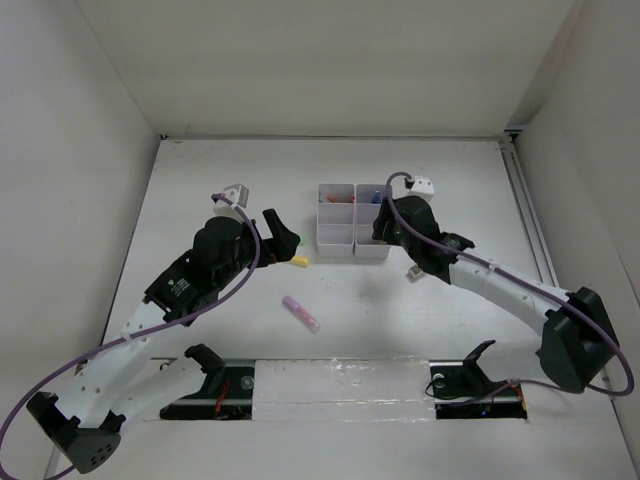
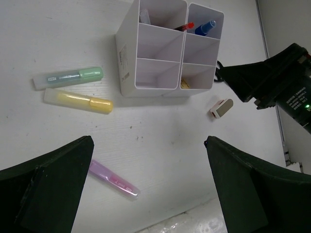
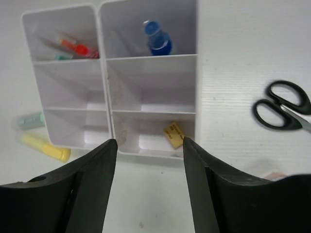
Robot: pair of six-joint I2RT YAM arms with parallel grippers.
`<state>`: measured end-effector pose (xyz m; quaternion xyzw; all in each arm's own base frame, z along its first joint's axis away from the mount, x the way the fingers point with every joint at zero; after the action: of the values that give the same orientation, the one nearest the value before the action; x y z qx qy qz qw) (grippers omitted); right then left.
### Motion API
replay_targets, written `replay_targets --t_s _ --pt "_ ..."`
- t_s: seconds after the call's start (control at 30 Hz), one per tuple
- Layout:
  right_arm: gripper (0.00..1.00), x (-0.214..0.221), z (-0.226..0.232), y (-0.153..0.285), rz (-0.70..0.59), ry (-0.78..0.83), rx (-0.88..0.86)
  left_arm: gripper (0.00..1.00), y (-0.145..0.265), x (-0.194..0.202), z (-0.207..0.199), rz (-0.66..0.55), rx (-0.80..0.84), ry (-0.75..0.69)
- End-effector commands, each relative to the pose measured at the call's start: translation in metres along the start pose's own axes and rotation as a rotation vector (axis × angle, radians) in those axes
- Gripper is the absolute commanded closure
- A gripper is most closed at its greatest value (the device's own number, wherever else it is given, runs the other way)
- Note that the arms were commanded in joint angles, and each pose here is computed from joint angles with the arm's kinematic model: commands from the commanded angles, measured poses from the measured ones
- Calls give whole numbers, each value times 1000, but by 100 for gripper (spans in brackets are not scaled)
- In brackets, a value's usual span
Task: Sort the stationery into containers
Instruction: Place the stationery in the storage box, then pick up the stapler from the center of the board.
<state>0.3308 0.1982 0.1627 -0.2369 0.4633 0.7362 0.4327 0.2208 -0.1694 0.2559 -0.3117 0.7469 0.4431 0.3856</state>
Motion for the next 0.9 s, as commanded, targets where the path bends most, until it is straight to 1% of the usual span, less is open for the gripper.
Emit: replay_targets --t_s 0.0,0.07,0.1,0.13,0.17,0.2,0.23,0.33,0.43,0.53,0.6,0.63,0.7,0.83,0.87 --pt "38 -22 -29 15 -72 -175 236 0 1 -4 -2 -26 18 -7" --pt "39 -19 -45 18 -68 -222 318 0 1 -4 -2 -26 18 -7" --pt "39 -20 -48 18 -74 -287 342 0 1 -4 -2 -26 18 -7" --pt "40 -13 -55 22 -54 -299 377 0 1 -4 -2 -26 18 -7" --pt "41 -13 -63 25 -63 -331 407 0 1 -4 -2 -26 18 -7" --pt "45 -9 -67 27 -55 -354 429 0 1 -4 -2 -26 18 -7" --pt "46 1 -79 33 -43 -383 487 0 1 -4 -2 -26 18 -7" --pt "48 14 -100 34 -70 -443 603 0 1 -4 -2 -26 18 -7" --pt "48 32 -115 30 -35 -433 668 0 1 -6 -3 -34 22 -5" --pt "49 38 -121 25 -33 -447 702 0 1 -5 -4 -30 30 -6" --pt "49 45 -133 23 -32 -449 759 0 1 -5 -4 -30 30 -6" --pt "49 40 -139 22 -51 -465 785 0 1 -5 -4 -30 30 -6" --pt "49 42 -145 20 -48 -462 811 0 1 -5 -4 -30 30 -6" --pt "49 40 -150 14 -57 -465 807 0 1 -5 -4 -30 30 -15" --pt "49 44 -154 13 -39 -474 813 0 1 -5 -4 -30 30 -15"
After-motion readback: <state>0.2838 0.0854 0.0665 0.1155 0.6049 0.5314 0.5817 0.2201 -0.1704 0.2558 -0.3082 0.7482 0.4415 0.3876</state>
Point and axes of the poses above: each gripper's point midway between its finger pads, its own y axis back along the fingers, its own z axis along the line the jaws close on, x = y × z, the point moved 1 cm from there along y, back along the fingers, and after that the axes turned 14 degrees about -y, right-handed, at the moved point
